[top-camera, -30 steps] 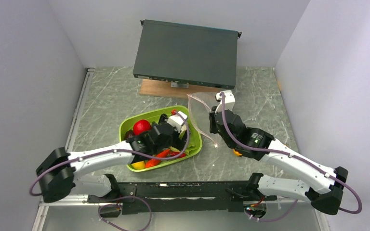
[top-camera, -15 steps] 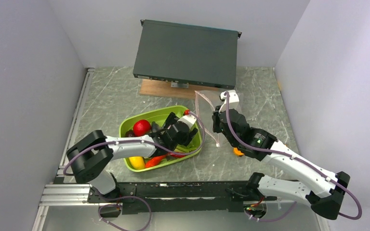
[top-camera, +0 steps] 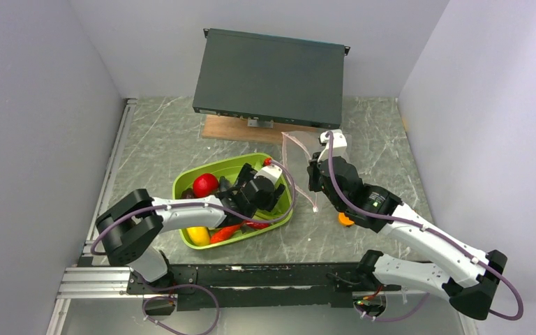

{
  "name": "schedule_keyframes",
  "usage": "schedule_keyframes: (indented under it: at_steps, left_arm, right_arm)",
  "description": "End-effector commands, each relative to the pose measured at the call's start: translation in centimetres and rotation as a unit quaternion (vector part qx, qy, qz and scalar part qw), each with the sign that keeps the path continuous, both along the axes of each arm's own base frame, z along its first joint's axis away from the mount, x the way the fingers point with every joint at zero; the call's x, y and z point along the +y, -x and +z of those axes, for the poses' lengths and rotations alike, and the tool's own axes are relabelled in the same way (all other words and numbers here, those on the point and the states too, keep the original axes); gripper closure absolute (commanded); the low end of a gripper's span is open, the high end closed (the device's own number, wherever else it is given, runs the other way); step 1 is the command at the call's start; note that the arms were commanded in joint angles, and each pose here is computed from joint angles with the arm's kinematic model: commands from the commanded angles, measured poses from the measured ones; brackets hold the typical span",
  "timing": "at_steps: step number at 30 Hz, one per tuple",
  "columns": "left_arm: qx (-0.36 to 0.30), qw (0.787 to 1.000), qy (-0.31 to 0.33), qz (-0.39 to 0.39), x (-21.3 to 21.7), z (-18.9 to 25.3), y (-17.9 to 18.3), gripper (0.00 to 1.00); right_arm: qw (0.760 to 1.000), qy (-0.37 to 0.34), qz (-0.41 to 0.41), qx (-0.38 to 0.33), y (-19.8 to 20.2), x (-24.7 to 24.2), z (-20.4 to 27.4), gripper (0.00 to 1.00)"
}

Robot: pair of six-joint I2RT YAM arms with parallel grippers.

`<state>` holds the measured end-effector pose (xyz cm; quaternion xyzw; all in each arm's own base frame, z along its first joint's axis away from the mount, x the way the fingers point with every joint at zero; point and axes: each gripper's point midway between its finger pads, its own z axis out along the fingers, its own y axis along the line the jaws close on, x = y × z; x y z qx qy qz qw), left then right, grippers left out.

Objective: Place the food in the zip-top bag and seal the zipper
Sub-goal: Pick up the fake vegetable from the bin.

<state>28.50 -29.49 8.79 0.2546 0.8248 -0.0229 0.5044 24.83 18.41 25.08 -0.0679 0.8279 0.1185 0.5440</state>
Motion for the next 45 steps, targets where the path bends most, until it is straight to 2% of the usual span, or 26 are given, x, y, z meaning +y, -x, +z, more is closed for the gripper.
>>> schedule_keyframes:
  at_steps: [1, 15, 16, 17, 19, 21, 23, 25, 27, 30, 31, 37, 41, 45]
  left_arm:
    - [0.038, 0.999, 0.016, 0.000, 0.8, -0.2, 1.5, 0.00]
    - [0.057, 0.993, -0.102, 0.032, 2.3, -3.9, 0.3, 0.01]
    - [0.060, 0.992, -0.105, 0.033, 2.3, -4.0, 0.3, 0.06]
    - [0.064, 0.992, -0.107, 0.035, 2.4, -4.2, 0.3, 0.14]
    - [0.066, 0.991, -0.110, 0.042, 2.7, -4.1, 0.3, 0.39]
    - [0.069, 0.991, -0.107, 0.037, 2.7, -3.7, 0.5, 0.56]
    - [0.067, 0.993, -0.097, 0.028, 2.5, -2.9, 0.7, 0.71]
    - [0.063, 0.994, -0.086, 0.024, 2.5, -1.7, 0.8, 0.79]
    - [0.057, 0.996, -0.068, 0.018, 2.4, -0.2, 1.0, 0.84]
    - [0.041, 0.999, -0.026, 0.011, 2.3, 3.2, 1.3, 0.99]
    - [0.037, 0.999, -0.010, 0.007, 2.3, 4.4, 1.5, 1.00]
    - [0.022, 0.990, 0.128, -0.050, 2.1, 12.4, 4.2, 1.00]
    - [0.020, 0.968, 0.230, -0.100, 1.9, 16.8, 6.8, 1.00]
    - [0.020, 0.945, 0.309, -0.111, 3.0, 20.5, 8.8, 1.00]
  right_arm:
    - [1.000, -0.019, 0.003, -0.014, -0.3, 0.3, 1.0, 1.00]
    - [1.000, -0.019, -0.002, -0.006, -0.2, 0.1, 0.5, 1.00]
    - [1.000, -0.018, -0.003, -0.005, -0.2, 0.1, 0.4, 1.00]
    - [1.000, -0.017, -0.003, -0.004, -0.3, 0.1, 0.4, 1.00]
    - [1.000, -0.015, -0.003, -0.004, -0.3, 0.1, 0.3, 1.00]
    - [1.000, -0.015, -0.004, -0.003, -0.3, 0.1, 0.2, 1.00]
    - [1.000, -0.017, -0.004, -0.004, -0.3, 0.1, 0.3, 1.00]
    - [1.000, -0.015, -0.005, -0.003, -0.4, 0.1, 0.1, 1.00]
    - [1.000, -0.014, -0.007, -0.001, -0.6, 0.2, 0.0, 1.00]
    - [1.000, -0.014, -0.005, 0.002, -0.6, 0.4, -0.1, 1.00]
    - [1.000, -0.015, -0.005, 0.002, -0.6, 0.4, -0.2, 1.00]
    - [1.000, -0.021, 0.002, 0.004, -0.8, 1.1, -0.1, 1.00]
    - [1.000, -0.024, 0.008, 0.008, -1.1, 1.7, -0.2, 1.00]
    - [0.999, -0.029, 0.016, 0.013, -1.3, 2.4, -0.2, 1.00]
